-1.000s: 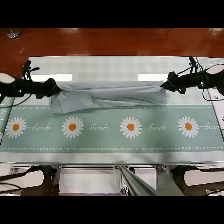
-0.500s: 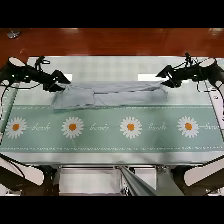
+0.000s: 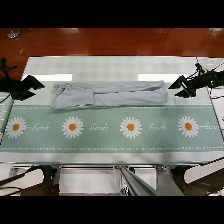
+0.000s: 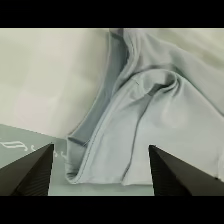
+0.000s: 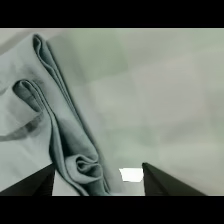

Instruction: Fold the shirts.

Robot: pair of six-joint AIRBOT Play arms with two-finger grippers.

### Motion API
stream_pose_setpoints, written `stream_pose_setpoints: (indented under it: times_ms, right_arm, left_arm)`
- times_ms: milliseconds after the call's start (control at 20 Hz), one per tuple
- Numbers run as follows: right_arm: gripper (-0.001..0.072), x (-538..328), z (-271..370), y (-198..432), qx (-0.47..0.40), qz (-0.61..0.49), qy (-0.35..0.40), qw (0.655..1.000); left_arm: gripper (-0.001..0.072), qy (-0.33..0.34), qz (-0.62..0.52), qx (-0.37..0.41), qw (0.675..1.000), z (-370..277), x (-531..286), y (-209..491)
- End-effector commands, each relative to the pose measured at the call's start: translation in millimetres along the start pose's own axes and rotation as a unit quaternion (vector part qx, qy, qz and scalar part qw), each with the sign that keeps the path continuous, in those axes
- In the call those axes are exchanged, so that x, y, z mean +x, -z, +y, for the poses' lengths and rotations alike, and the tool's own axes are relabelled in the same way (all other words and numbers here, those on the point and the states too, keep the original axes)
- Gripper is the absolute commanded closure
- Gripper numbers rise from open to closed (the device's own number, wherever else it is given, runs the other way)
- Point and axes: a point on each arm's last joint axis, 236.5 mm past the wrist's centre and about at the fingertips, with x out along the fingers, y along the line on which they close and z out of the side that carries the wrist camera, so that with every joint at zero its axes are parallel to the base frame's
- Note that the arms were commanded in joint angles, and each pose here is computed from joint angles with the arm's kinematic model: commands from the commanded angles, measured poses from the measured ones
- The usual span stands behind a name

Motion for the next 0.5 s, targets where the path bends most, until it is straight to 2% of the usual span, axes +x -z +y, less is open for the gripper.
stream_pose_setpoints:
  times_ms: [0, 250, 300, 350, 400, 450]
  right_arm:
    - [0.0093, 24.1, 25.4, 13.0, -0.004, 0.028, -0.05, 0.998]
    - [0.0111, 68.8, 62.3, 38.0, -0.023, 0.072, -0.06, 0.995]
    - [0.0308, 67.7, 69.8, 39.3, -0.027, 0.075, -0.061, 0.995]
    - [0.0619, 60.3, 79.0, 40.9, -0.039, 0.078, -0.065, 0.994]
    - [0.0675, 48.2, 86.2, 41.5, -0.056, 0.075, -0.064, 0.994]
    - [0.0675, 31.2, 89.9, 42.8, -0.078, 0.064, -0.054, 0.993]
  left_arm:
    - [0.0007, 0.039, -0.067, 0.023, 0.997, -29.1, -14.1, 40.7]
    - [0.0008, 0.111, 0.013, 0.087, 0.99, -102.0, 1.0, 108.0]
    - [0.002, 0.122, 0.023, 0.1, 0.987, -114.5, 3.8, 114.6]
    - [0.0246, 0.132, 0.028, 0.111, 0.985, -125.5, 4.8, 118.8]
    - [0.0698, 0.139, 0.031, 0.121, 0.982, -135.7, 4.7, 120.4]
    - [0.0685, 0.152, 0.032, 0.134, 0.979, -148.0, 3.1, 121.8]
